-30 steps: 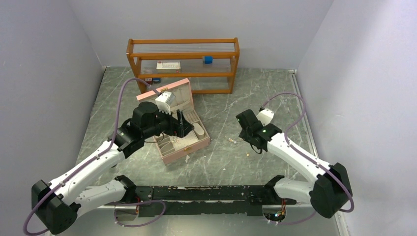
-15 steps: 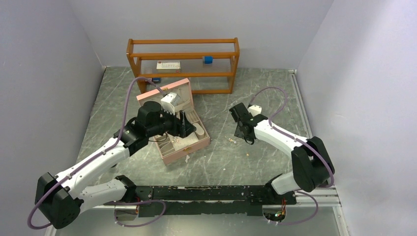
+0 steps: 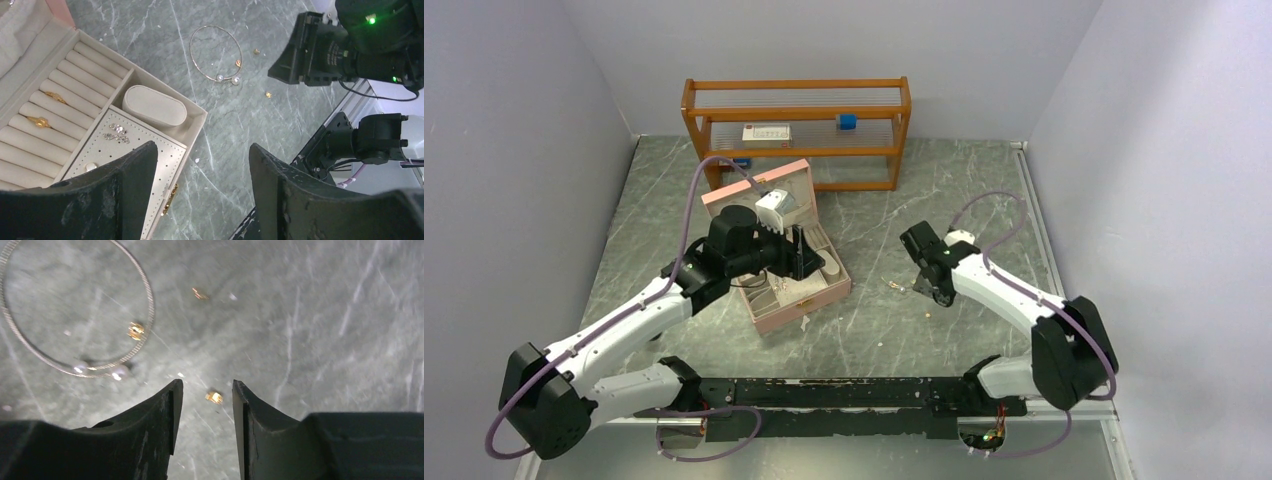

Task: Organize the mixed jewelry

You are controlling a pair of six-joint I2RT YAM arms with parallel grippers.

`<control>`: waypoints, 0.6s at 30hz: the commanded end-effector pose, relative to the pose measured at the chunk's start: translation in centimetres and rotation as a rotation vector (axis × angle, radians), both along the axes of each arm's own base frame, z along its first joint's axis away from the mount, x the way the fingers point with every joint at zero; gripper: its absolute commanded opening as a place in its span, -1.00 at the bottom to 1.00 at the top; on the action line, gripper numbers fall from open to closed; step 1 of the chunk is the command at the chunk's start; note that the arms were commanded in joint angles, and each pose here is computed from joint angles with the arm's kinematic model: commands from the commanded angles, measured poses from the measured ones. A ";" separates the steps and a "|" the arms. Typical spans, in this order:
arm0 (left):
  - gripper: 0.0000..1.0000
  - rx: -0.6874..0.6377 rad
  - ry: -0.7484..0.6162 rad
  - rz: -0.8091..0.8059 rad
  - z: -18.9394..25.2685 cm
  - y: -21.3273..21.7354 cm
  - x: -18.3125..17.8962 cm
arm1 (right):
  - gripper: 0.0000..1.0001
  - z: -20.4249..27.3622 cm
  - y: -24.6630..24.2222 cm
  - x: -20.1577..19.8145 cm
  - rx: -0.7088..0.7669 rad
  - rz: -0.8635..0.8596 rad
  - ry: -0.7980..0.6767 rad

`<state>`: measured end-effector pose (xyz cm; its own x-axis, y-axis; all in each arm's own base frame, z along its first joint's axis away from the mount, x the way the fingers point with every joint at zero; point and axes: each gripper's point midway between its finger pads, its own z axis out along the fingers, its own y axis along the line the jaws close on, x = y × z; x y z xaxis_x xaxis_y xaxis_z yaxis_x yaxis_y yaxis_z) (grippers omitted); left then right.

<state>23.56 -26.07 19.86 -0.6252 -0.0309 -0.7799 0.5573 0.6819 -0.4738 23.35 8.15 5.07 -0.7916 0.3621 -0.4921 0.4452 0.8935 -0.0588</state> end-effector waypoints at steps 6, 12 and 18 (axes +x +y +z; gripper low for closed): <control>0.38 -0.030 -0.008 -0.038 0.0 -1.2 0.4 | -0.28 -2.2 -1.0 -4.5 0.078 -0.138 0.062; 0.37 -0.016 -0.006 -0.028 -0.3 -0.9 0.3 | -0.41 -2.7 -0.3 -4.3 0.105 -0.104 0.062; 0.36 -0.017 0.007 -0.031 -0.7 -1.0 0.3 | -0.47 -3.1 0.0 -4.5 0.130 -0.098 0.065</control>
